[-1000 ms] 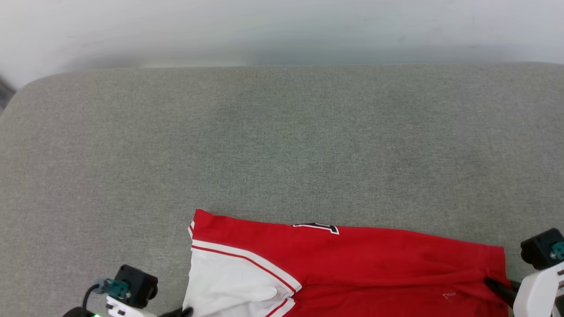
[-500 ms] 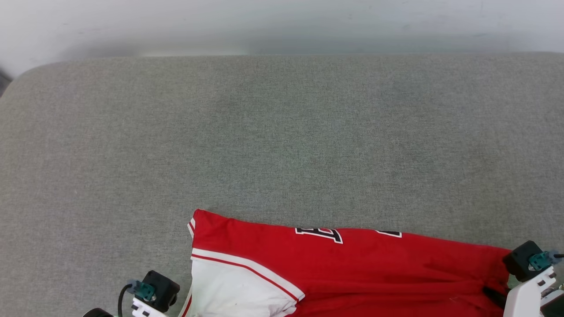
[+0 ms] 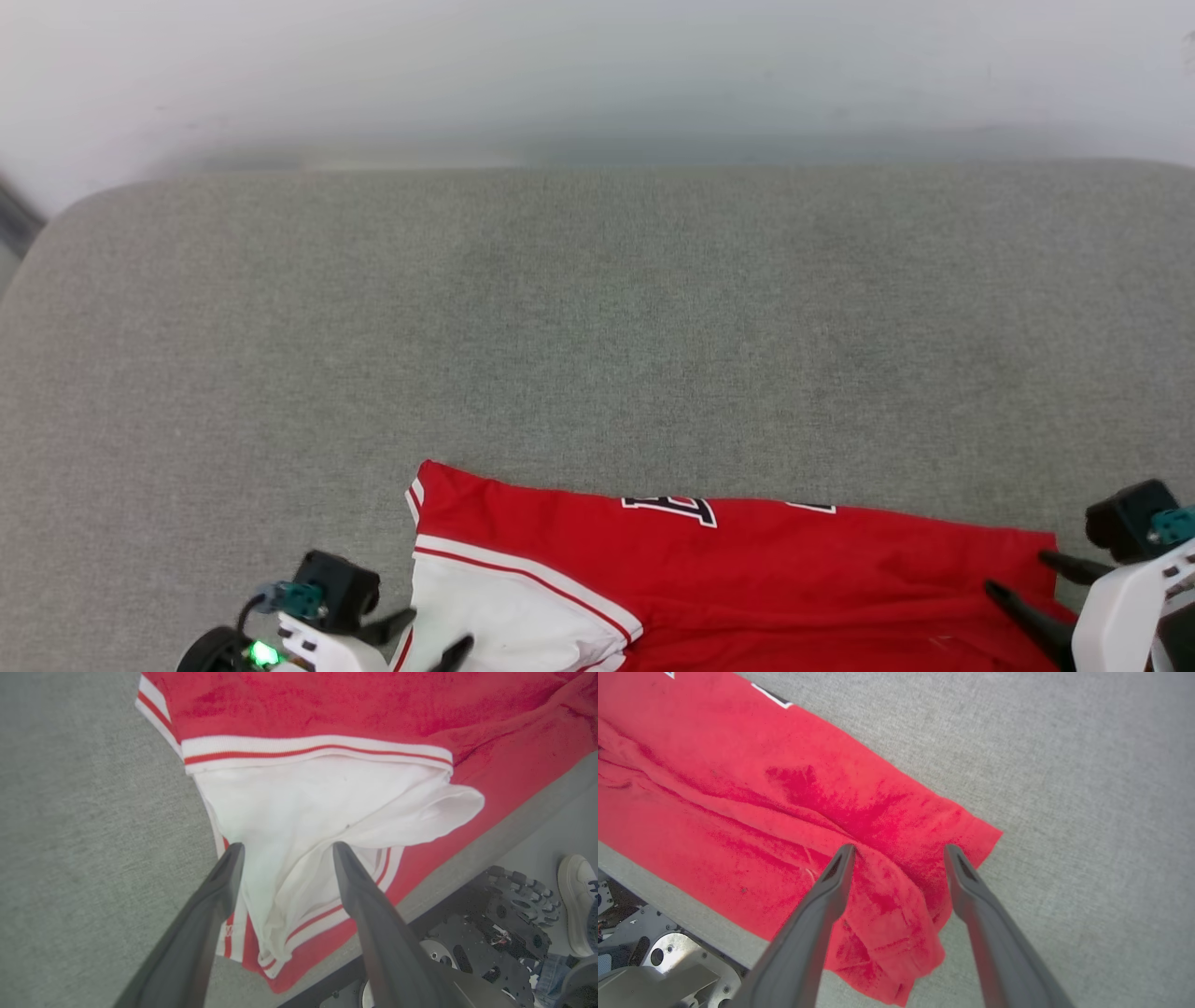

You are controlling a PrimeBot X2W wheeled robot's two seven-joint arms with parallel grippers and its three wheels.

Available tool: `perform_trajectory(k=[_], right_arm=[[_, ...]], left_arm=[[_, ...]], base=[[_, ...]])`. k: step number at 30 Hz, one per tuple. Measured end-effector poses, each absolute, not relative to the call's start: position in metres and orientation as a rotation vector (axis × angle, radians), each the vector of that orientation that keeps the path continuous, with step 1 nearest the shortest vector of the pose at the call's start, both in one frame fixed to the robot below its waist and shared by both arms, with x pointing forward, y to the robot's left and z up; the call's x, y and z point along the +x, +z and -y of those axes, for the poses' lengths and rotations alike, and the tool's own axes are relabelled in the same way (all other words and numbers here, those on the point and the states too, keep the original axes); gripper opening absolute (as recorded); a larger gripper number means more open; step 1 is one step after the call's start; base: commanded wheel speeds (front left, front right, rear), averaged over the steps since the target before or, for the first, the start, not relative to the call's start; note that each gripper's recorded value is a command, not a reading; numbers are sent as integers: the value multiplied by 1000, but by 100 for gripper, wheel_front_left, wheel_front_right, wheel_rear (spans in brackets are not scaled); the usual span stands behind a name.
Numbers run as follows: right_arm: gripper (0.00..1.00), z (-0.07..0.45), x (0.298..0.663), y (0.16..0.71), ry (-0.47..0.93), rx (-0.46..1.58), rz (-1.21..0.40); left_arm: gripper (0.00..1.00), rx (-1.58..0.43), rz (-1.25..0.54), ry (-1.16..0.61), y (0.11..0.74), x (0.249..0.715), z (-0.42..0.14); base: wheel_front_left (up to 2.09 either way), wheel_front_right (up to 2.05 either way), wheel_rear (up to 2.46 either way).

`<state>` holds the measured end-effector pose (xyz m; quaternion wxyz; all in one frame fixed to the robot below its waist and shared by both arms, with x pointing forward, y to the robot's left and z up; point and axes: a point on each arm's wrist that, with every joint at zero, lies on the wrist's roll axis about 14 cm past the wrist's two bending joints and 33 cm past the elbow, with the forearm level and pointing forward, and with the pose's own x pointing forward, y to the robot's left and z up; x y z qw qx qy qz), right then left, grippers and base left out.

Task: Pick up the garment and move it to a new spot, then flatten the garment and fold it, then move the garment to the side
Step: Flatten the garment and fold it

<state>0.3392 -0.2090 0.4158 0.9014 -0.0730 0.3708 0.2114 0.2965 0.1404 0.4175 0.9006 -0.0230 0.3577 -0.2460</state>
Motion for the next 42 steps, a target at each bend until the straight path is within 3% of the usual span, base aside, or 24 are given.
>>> perform_trajectory(k=[10, 15, 22, 32, 42], right_arm=[[100, 215, 352, 467, 323, 10, -592], [100, 230, 346, 460, 199, 85, -619], [100, 245, 331, 434, 37, 200, -728], [100, 246, 317, 394, -48, 284, -886], [100, 224, 315, 361, -3, 328, -1003]], left_arm=[[100, -134, -236, -348, 509, 341, -154], [100, -132, 17, -246, 543, 349, -174], [100, -110, 197, -68, 572, 360, -202], [100, -39, 182, -2, 550, 352, -216], [100, -38, 153, 20, 536, 351, -227]], base=[[0, 0, 0], [0, 0, 0], [0, 0, 0], [0, 0, 0], [0, 0, 0]])
